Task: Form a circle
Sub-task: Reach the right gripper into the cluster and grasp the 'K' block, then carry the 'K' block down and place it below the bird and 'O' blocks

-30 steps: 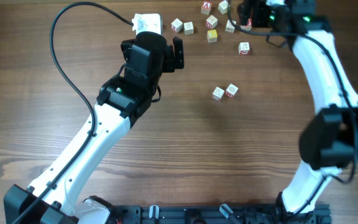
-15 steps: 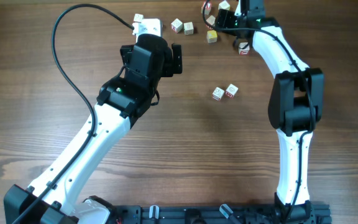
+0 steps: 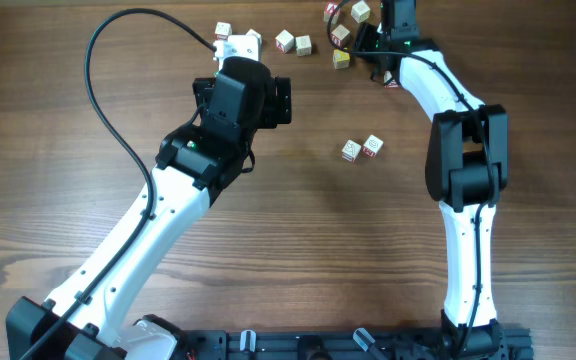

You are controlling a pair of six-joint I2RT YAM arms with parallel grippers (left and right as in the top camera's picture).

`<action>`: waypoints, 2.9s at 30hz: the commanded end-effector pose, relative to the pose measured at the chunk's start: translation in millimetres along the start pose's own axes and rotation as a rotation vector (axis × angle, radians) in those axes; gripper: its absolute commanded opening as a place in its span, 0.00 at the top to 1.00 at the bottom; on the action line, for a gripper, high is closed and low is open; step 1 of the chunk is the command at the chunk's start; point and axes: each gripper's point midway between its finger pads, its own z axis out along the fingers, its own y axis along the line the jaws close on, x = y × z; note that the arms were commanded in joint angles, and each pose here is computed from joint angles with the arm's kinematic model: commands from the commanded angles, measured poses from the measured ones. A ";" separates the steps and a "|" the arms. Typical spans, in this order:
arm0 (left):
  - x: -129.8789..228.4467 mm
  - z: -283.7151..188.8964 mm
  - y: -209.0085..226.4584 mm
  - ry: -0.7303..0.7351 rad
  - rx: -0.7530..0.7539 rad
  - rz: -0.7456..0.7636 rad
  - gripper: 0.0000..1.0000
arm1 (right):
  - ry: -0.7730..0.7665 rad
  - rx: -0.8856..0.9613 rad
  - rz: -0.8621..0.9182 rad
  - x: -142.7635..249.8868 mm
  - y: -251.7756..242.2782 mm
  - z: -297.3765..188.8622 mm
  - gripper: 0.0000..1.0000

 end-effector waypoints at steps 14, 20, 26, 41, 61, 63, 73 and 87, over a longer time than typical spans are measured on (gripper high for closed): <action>-2.7 -5.6 6.0 -0.007 -0.017 -0.012 0.00 | 0.000 0.028 -0.150 -50.1 19.7 -112.3 0.87; -19.7 -6.6 11.9 -0.081 -0.059 -0.034 0.00 | 0.161 0.078 -0.206 -30.7 15.1 -255.6 0.90; -26.9 -6.9 24.0 -0.114 -0.111 -0.079 0.00 | 0.368 0.161 -0.150 30.0 -10.5 -382.6 0.95; -22.9 -4.0 40.1 -0.095 -0.144 -0.167 0.00 | 0.417 0.005 -0.260 190.5 -7.5 -275.8 0.95; -19.7 -2.7 31.8 -0.073 -0.096 -0.165 0.00 | 0.215 -0.051 -0.396 235.2 -36.3 -194.4 0.82; -19.5 -2.7 31.8 -0.072 -0.096 -0.165 0.00 | 0.209 -0.053 -0.396 234.4 -35.6 -193.0 0.81; -18.7 -2.7 32.1 -0.069 -0.097 -0.163 0.00 | 0.201 -0.057 -0.392 231.2 -33.3 -192.9 0.48; 19.6 38.6 12.8 0.085 -0.006 -0.250 0.63 | 0.079 -0.107 -0.189 156.8 -16.0 -250.9 0.25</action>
